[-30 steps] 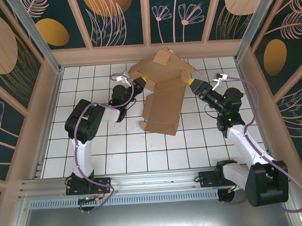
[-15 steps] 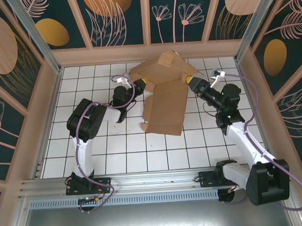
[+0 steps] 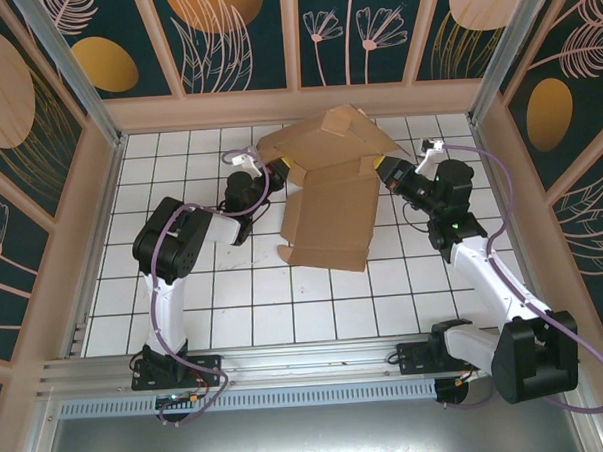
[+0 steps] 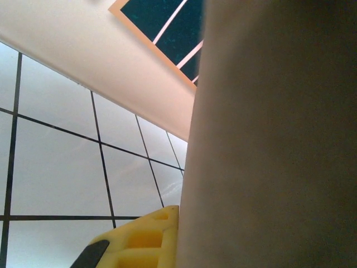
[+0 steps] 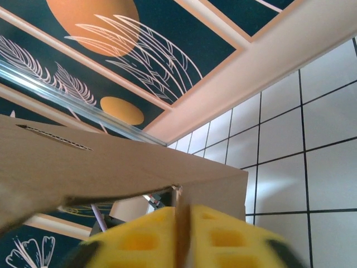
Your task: Fold the paper box
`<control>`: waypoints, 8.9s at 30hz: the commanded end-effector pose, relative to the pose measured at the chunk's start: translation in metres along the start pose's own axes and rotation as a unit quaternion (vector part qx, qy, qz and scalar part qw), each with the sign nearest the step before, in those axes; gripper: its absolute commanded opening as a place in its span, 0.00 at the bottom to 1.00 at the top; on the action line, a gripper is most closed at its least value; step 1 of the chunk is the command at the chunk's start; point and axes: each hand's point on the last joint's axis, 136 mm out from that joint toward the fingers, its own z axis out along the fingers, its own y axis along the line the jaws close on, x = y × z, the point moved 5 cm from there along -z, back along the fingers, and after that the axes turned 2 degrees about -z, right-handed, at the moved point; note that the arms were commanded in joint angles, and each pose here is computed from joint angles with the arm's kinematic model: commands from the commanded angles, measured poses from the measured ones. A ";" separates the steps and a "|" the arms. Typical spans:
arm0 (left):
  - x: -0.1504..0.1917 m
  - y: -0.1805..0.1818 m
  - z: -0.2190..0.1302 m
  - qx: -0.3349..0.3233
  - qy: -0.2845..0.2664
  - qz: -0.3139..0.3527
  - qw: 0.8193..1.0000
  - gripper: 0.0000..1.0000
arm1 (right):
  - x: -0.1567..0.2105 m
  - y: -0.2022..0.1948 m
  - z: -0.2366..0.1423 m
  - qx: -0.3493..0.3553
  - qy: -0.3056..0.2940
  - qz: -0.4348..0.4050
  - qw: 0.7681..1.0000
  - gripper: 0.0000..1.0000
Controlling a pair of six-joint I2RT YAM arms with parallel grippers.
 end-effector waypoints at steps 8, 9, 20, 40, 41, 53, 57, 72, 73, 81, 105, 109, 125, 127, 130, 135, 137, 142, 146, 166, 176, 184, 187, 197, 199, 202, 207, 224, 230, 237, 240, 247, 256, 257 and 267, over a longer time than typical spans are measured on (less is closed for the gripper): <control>-0.013 0.017 -0.001 -0.048 -0.035 0.005 0.998 0.00 | -0.029 0.029 -0.039 0.056 -0.078 -0.094 0.991 0.70; -0.016 0.018 0.000 -0.054 -0.039 0.010 0.998 0.00 | -0.032 0.032 -0.044 0.069 -0.084 -0.101 0.989 0.70; -0.037 0.025 -0.002 -0.131 -0.085 0.104 0.982 0.00 | -0.054 0.091 -0.039 0.131 -0.107 -0.182 0.969 0.69; -0.035 0.024 -0.014 -0.132 -0.085 0.126 0.979 0.00 | -0.039 0.072 0.088 0.213 0.000 -0.108 0.971 0.30; -0.035 0.025 -0.014 -0.131 -0.084 0.126 0.980 0.00 | -0.038 0.069 0.089 0.213 0.004 -0.104 0.971 0.30; -0.034 0.023 -0.014 -0.121 -0.085 0.119 0.982 0.00 | -0.032 0.057 0.102 0.203 0.040 -0.087 0.974 0.32; -0.033 0.024 -0.014 -0.121 -0.082 0.120 0.982 0.00 | -0.028 0.051 0.107 0.209 0.052 -0.089 0.972 0.24; -0.031 0.024 -0.013 -0.116 -0.080 0.113 0.984 0.00 | -0.015 0.037 0.111 0.210 0.090 -0.077 0.971 0.29; -0.031 0.022 -0.012 -0.110 -0.079 0.110 0.985 0.00 | -0.013 0.035 0.113 0.210 0.094 -0.075 0.970 0.29; -0.028 0.022 -0.010 -0.098 -0.076 0.097 0.988 0.00 | -0.011 0.030 0.113 0.220 0.099 -0.079 0.967 0.07; -0.032 0.015 0.003 -0.107 -0.050 0.027 0.993 0.00 | 0.002 0.025 -0.007 0.189 -0.026 -0.161 0.968 0.70; -0.032 0.012 0.004 -0.100 -0.043 0.023 0.994 0.00 | 0.012 0.003 -0.015 0.203 -0.008 -0.131 0.970 0.70; -0.031 -0.010 0.016 -0.036 -0.002 -0.029 0.999 0.00 | 0.029 -0.012 -0.009 0.028 0.076 -0.019 0.997 0.00; -0.032 -0.012 0.016 -0.028 0.000 -0.034 0.999 0.00 | 0.030 -0.004 -0.011 -0.019 0.088 -0.010 0.996 0.00; -0.035 -0.011 0.016 -0.026 -0.002 -0.038 0.999 0.00 | 0.031 0.006 -0.015 -0.078 0.090 0.001 0.993 0.00; -0.038 -0.014 0.017 -0.008 0.001 -0.056 0.998 0.00 | 0.031 0.024 -0.021 -0.176 0.093 0.028 0.979 0.00; -0.039 -0.016 0.017 0.004 0.004 -0.066 0.998 0.00 | 0.032 0.028 -0.023 -0.199 0.096 0.041 0.974 0.00; -0.041 -0.021 0.016 0.013 0.000 -0.069 0.998 0.00 | 0.029 0.011 -0.017 -0.115 0.086 0.032 0.989 0.00; -0.041 -0.018 0.014 0.005 0.000 -0.064 0.998 0.00 | 0.019 0.004 -0.020 -0.048 0.059 -0.006 0.997 0.42; -0.032 -0.024 0.018 0.038 0.086 0.042 0.995 0.00 | -0.067 0.072 -0.064 0.012 -0.129 -0.215 0.968 0.65; -0.030 -0.007 0.026 -0.015 0.095 0.005 0.995 0.00 | -0.062 0.125 -0.077 -0.140 -0.118 -0.290 0.939 0.68; -0.025 -0.009 0.028 0.021 0.111 0.015 0.993 0.00 | -0.069 0.124 -0.093 -0.101 -0.168 -0.279 0.940 0.71; -0.025 -0.007 0.028 0.020 0.113 0.018 0.993 0.00 | -0.074 0.126 -0.093 -0.098 -0.175 -0.270 0.942 0.71; -0.021 -0.016 0.027 0.052 0.137 0.034 0.989 0.00 | -0.078 0.101 -0.056 -0.081 -0.072 -0.223 0.969 0.64; -0.022 -0.017 0.028 0.051 0.138 0.036 0.988 0.00 | -0.074 0.098 -0.049 -0.093 -0.042 -0.222 0.970 0.60; -0.023 -0.018 0.029 0.051 0.140 0.034 0.988 0.00 | -0.063 0.096 -0.038 -0.106 0.005 -0.232 0.967 0.56; -0.026 -0.024 0.029 0.057 0.139 0.035 0.988 0.00 | -0.049 0.080 -0.030 -0.074 0.024 -0.270 0.960 0.52; -0.029 -0.018 0.021 0.016 0.130 0.068 0.989 0.00 | -0.008 0.052 0.010 0.051 0.071 -0.376 0.922 0.47; -0.031 -0.011 0.008 -0.032 0.127 0.125 0.984 0.00 | 0.008 0.024 0.022 0.073 0.083 -0.371 0.922 0.44; -0.036 0.000 -0.023 -0.101 0.106 0.201 0.969 0.00 | 0.039 -0.009 0.042 0.075 0.108 -0.353 0.926 0.39; -0.039 0.004 -0.042 -0.125 0.081 0.223 0.963 0.00 | 0.053 -0.023 0.048 0.086 0.124 -0.348 0.925 0.38; -0.036 0.014 -0.068 -0.163 0.069 0.252 0.951 0.00 | 0.078 -0.039 0.056 0.089 0.143 -0.343 0.924 0.36; -0.045 0.030 -0.071 -0.233 0.048 0.248 0.939 0.00 | 0.085 -0.032 0.040 0.066 0.112 -0.346 0.929 0.49; -0.044 0.030 -0.071 -0.234 0.047 0.249 0.939 0.00 | 0.086 -0.033 0.038 0.067 0.111 -0.345 0.929 0.49; -0.040 0.040 -0.071 -0.249 0.064 0.267 0.929 0.00 | 0.094 -0.033 0.034 0.042 0.130 -0.376 0.916 0.43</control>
